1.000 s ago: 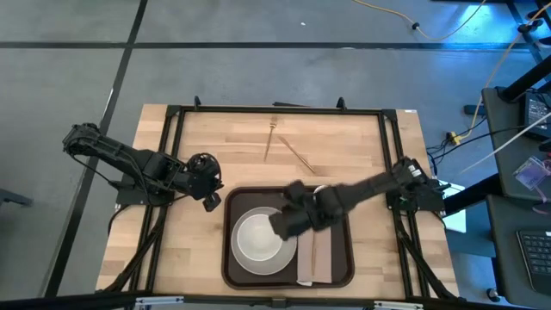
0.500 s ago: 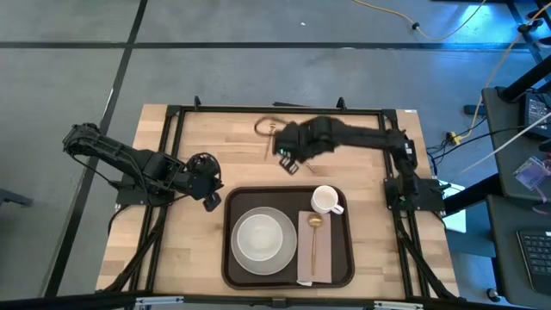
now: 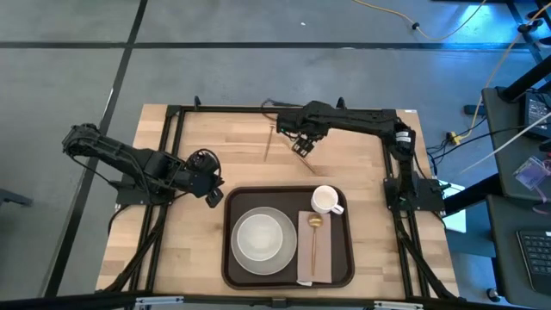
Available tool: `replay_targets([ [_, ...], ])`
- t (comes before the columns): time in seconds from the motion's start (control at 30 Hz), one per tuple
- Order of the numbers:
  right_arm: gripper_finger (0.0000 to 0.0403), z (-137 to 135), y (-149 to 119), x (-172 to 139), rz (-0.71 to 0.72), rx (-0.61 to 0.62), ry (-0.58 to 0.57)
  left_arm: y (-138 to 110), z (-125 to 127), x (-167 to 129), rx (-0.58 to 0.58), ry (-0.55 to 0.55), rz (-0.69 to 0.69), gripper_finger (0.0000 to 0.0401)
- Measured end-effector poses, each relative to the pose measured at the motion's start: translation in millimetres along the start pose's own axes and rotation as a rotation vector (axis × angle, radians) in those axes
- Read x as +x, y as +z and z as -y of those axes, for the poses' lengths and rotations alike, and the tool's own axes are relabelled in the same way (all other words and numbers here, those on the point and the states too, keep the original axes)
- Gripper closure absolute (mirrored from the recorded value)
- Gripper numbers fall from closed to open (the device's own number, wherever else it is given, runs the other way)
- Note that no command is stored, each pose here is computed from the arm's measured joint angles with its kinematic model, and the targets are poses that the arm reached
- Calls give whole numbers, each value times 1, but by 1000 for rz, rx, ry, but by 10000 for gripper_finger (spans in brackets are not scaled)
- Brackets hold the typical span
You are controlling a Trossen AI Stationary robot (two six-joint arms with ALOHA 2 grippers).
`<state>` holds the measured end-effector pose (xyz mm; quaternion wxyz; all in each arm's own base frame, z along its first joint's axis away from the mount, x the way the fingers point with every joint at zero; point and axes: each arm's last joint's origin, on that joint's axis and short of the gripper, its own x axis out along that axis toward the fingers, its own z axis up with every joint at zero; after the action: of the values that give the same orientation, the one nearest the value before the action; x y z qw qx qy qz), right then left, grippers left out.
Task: Set up tray
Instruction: Put the gold knife on the brown napkin to the right of the gold spoon
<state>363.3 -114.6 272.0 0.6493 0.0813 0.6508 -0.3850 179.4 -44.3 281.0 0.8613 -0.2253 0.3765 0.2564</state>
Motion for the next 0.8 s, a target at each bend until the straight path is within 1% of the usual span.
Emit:
replay_targets([
  [0.07, 67, -3, -2, 16, 1, 10, -62, 1, -1, 1, -7, 6, 1, 342],
  [0.17, 60, -8, -8, 32, -26, -3, -86, 3, -3, 2, -21, 10, -4, 342],
  [0.27, 59, -12, -10, 34, -24, 11, -82, 5, -5, 4, -37, 10, -18, 342],
  [0.37, 60, -15, -11, 31, 7, -41, -123, 8, -7, 5, -55, 12, -28, 342],
  [0.43, 60, -19, -9, 28, 46, -46, -125, 9, -9, 6, -66, 15, -31, 342],
  [0.47, 60, -21, -8, 28, 62, -38, -111, 10, -9, 6, -70, 17, -32, 342],
  [0.5, 61, -23, -6, 28, 71, -26, -71, 11, -10, 7, -75, 19, -32, 342],
  [0.53, 61, -27, -5, 29, 70, -14, -1, 11, -11, 7, -79, 22, -31, 342],
  [0.6, 61, -30, -1, 34, 29, 8, 187, 12, -12, 8, -84, 25, -30, 342],
  [0.63, 61, -32, 0, 38, 14, 15, 259, 12, -12, 8, -86, 25, -32, 342],
  [0.67, 61, -32, 1, 43, 9, 20, 300, 12, -12, 8, -88, 24, -33, 342],
  [0.8, 61, -30, 3, 61, 35, 5, 306, 13, -12, 8, -91, 23, -36, 342],
])
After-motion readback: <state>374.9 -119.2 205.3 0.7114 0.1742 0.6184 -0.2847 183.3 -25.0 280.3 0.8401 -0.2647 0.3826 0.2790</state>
